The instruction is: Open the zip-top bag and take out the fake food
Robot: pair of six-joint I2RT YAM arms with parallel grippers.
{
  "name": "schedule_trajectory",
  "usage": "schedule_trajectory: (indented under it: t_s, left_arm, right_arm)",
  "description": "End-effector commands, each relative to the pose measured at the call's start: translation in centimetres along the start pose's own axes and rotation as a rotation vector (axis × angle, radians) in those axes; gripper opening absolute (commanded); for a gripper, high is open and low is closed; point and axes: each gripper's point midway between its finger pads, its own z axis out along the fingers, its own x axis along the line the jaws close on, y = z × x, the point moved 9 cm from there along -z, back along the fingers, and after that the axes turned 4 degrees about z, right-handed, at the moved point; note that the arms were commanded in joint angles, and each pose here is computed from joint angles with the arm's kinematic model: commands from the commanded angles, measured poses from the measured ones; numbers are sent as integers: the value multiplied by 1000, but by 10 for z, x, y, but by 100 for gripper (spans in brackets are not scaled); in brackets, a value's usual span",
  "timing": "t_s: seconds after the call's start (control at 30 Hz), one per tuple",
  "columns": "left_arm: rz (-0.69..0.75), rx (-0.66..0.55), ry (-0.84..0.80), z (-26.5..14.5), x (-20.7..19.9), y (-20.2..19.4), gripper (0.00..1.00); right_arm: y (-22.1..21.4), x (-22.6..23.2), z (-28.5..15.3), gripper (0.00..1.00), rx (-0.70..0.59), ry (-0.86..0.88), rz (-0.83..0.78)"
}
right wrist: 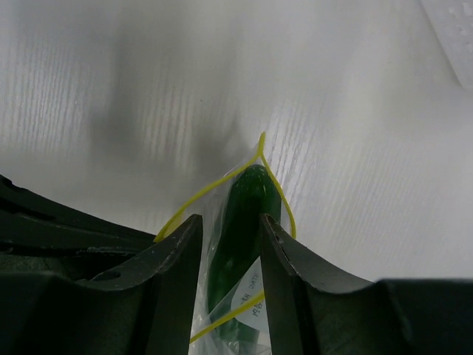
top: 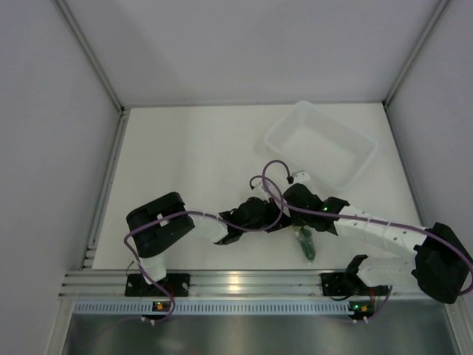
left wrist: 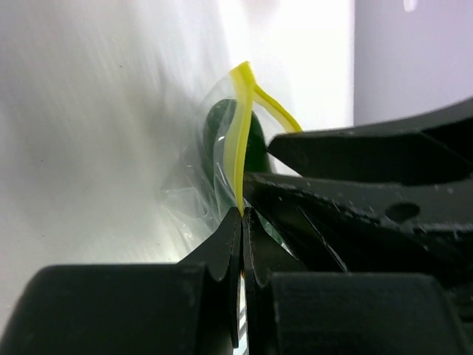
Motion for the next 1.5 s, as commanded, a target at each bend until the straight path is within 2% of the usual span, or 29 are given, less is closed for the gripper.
schedule_trajectory:
  t_s: [0.0,0.27,0.43,0.8,1.07,1.47]
  left_arm:
    - [20,-105,37,6,-15,17,0]
    - [104,-168,173,2,-25,15,0]
    - [152,-225,239,0,-41,18,0]
    - [162,-305,338,-9,-45,24,0]
    - [167,-277,321,-2,-50,15,0]
    - [213,-230,302,12,-59,-1,0]
  right_arm:
    - [5,3,-14,38,21,-12,-12]
    - [-3,6,-5,38,125,-63,-34]
    - [4,2,-5,36,115,-156,-14]
    - [6,7,0,32,150,-120,-20]
    - [-4,10,15,41,223,-96,-31]
    - [-19,6,38,42,317,-170,-82]
